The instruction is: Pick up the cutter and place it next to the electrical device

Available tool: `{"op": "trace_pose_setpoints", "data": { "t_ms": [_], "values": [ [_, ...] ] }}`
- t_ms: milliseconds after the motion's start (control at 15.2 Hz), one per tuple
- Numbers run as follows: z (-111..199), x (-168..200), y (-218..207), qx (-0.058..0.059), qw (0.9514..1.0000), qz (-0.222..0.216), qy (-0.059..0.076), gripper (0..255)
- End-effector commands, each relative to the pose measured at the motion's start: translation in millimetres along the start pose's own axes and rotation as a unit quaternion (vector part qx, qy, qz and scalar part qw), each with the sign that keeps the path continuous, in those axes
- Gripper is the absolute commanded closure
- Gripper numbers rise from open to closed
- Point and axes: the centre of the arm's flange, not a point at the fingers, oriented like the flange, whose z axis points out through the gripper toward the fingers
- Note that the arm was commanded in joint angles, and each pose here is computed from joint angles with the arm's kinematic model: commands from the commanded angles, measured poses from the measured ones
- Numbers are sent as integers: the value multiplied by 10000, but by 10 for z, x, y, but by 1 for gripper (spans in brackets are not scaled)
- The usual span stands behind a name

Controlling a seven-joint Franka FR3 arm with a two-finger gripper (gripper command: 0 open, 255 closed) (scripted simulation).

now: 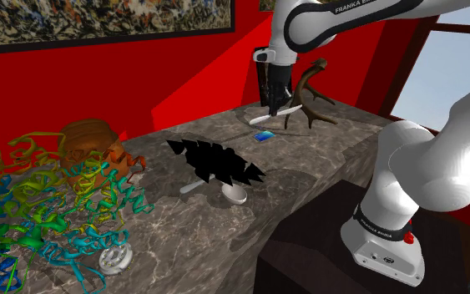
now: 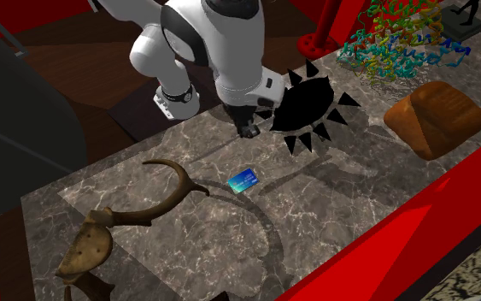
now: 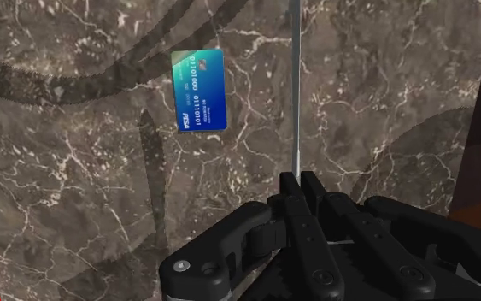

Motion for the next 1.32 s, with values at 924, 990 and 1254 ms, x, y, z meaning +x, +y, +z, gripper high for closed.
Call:
{"op": "trace_pose_setpoints", "data": {
  "t_ms": [924, 990, 1254],
  "values": [
    [73, 1973, -610, 2, 10000, 3, -1, 255],
    [80, 2099, -649, 2, 10000, 3, -1, 255],
    [105, 2603, -805, 2, 10000, 3, -1, 255]
  ]
}}
